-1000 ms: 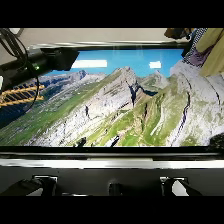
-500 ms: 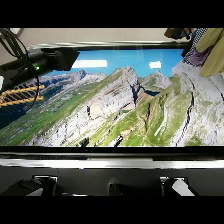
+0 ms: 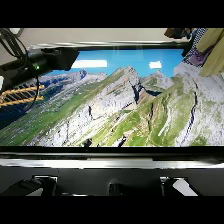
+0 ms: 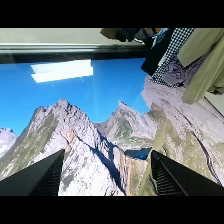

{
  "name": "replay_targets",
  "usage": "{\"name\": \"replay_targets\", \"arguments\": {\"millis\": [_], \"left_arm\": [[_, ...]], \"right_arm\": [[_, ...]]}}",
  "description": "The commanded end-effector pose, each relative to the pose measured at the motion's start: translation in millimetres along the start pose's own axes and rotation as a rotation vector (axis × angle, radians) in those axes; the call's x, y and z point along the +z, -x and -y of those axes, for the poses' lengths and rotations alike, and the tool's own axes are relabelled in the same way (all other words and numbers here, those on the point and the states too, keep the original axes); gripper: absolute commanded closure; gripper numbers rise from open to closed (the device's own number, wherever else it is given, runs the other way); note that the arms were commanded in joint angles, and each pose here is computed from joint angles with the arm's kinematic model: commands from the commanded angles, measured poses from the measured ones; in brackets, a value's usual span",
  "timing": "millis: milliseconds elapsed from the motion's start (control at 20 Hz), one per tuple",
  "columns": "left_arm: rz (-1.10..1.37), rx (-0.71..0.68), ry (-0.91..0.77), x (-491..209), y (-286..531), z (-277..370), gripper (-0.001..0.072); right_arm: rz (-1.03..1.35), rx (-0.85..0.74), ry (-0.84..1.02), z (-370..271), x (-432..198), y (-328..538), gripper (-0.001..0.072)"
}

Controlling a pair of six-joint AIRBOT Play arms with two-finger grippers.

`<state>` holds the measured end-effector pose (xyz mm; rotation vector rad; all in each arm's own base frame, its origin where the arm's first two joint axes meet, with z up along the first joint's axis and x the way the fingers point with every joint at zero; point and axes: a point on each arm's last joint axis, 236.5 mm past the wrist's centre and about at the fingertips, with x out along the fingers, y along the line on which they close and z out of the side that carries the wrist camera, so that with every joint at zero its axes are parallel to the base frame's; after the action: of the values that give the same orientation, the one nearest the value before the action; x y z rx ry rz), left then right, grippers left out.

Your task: Fold the clothes and pants, and hang the long-sleeved shirts on hangers.

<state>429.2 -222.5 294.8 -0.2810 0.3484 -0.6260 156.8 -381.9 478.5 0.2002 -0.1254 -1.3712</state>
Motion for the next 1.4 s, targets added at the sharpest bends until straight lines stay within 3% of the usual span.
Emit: {"name": "replay_targets", "arguments": {"millis": [0, 150, 350, 500, 650, 700, 850, 1050, 1250, 1350], "left_arm": [[0.014, 0.007, 0.054, 3.8, 0.8, -2.7, 0.0101], [0.051, 0.035, 0.167, 16.5, 12.3, -14.6, 0.01], [0.002, 0.169, 0.19, 11.4, 42.7, -53.3, 0.01], [-0.113, 0.274, 0.119, -12.4, 61.5, -75.8, 0.01], [-0.155, 0.307, 0.094, -22.5, 64.5, -83.5, 0.0098], [-0.162, 0.316, 0.087, -24.5, 65.0, -86.1, 0.0098], [-0.203, 0.331, 0.081, -37.2, 65.5, -91.3, 0.0097], [-0.35, 0.371, 0.077, -77.8, 74.2, -101.8, 0.0096], [-0.465, 0.454, 0.051, -128.7, 94.6, -123.9, 0.0096], [-0.51, 0.471, 0.056, -153.8, 101.4, -129.8, 0.0097]], "right_arm": [[-0.015, 0.006, -0.017, 5.6, 4.6, 17.1, 0.0199], [0.092, -0.021, -0.022, 28.6, 45.9, 60.1, 0.0037], [0.227, 0.035, -0.117, 43.0, 93.1, 125.3, 0.0037], [0.092, 0.409, -0.302, -41.0, 74.6, 139.7, 0.0051], [-0.28, 0.972, -0.278, -176.1, -0.5, 176.9, 0.0087], [-0.384, 1.082, -0.246, -205.8, -27.1, 190.0, 0.0088], [-0.634, 1.263, 0.074, -281.9, -139.6, 245.2, 0.0088], [-0.758, 1.282, 0.798, -288.5, -285.3, 322.0, 0.0087], [-0.996, 1.305, 1.027, -239.4, -369.2, 370.8, 0.0114], [-1.107, 1.358, 1.013, -218.0, -392.9, 394.6, 0.0115]]}}
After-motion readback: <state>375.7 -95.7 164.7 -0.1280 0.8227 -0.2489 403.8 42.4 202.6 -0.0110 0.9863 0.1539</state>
